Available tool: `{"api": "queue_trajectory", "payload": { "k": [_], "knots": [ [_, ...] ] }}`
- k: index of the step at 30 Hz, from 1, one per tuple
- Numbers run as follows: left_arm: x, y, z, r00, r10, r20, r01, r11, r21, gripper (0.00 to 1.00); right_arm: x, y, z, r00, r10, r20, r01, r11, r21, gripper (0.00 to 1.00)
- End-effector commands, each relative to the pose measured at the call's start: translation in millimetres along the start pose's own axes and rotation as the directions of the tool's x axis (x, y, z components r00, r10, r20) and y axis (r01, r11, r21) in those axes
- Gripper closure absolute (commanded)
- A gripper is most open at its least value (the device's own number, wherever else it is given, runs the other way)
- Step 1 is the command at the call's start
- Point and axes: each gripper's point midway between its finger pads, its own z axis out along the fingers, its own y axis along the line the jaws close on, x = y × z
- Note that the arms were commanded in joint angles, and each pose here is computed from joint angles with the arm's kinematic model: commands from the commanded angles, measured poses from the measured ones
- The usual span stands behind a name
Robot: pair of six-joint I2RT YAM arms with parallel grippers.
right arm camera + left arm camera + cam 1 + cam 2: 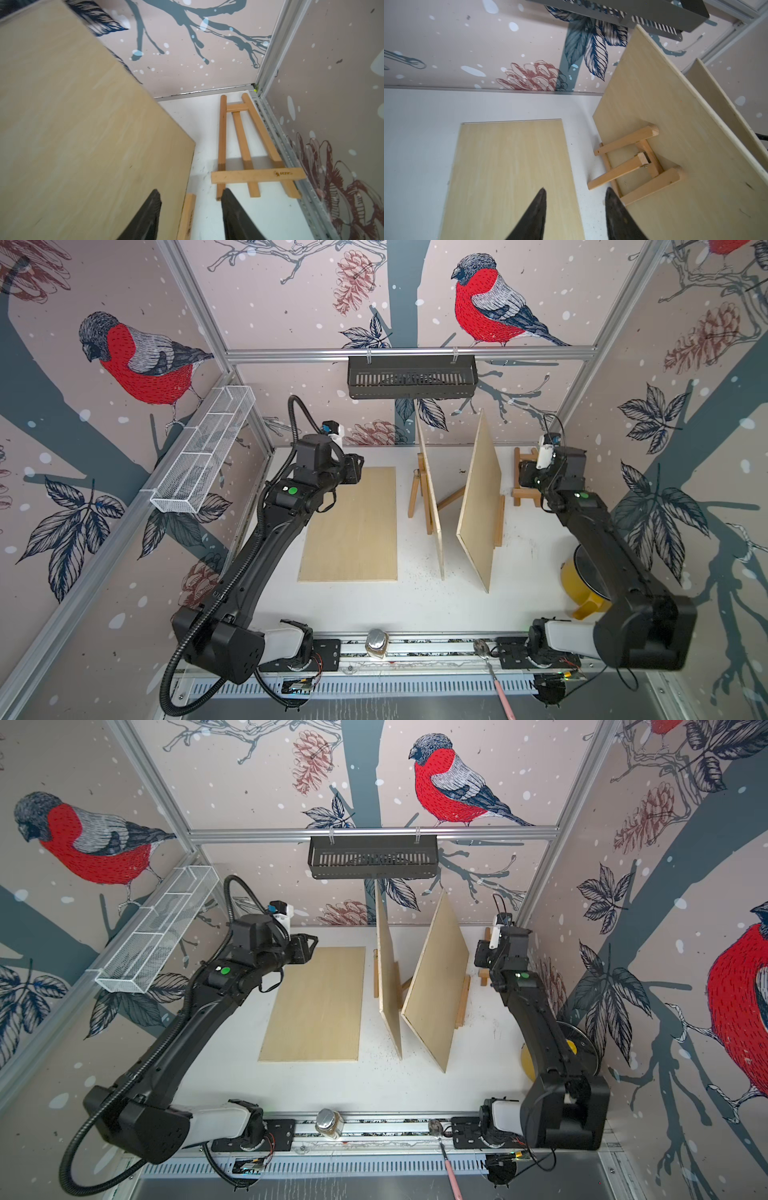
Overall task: Disassemble the easel
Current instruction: Place the easel at the corner of the board, then pick up the drawing board from the easel.
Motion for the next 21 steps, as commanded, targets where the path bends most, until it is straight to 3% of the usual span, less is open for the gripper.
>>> {"api": "queue_trajectory", "payload": {
  "k": [1, 6, 10, 15, 21],
  "knots": [
    [8, -8, 7, 1.000, -0.007, -0.030, 0.007, 1.000, 0.006, 0.58, -10, 7, -32, 0.993, 0.052, 0.109, -0.049, 0.998, -0.024, 0.50],
    [17, -11, 24, 1.000, -0.018, -0.023, 0.019, 0.999, 0.027, 0.59, -11, 11, -73, 0.983, 0.072, 0.170, -0.067, 0.997, -0.037, 0.47],
    [22, -30, 32, 0.996, -0.076, -0.042, 0.081, 0.987, 0.139, 0.57, -12, 21, -89, 0.981, 0.096, 0.167, -0.080, 0.992, -0.099, 0.47],
    [-13, -49, 8, 0.996, -0.068, 0.052, 0.057, 0.980, 0.191, 0.53, -11, 31, -93, 0.984, 0.095, 0.151, -0.077, 0.990, -0.119, 0.46],
    [-52, -79, -17, 0.993, -0.087, 0.080, 0.064, 0.965, 0.252, 0.52, -10, 53, -85, 0.987, 0.080, 0.136, -0.059, 0.987, -0.151, 0.46]
  ]
}}
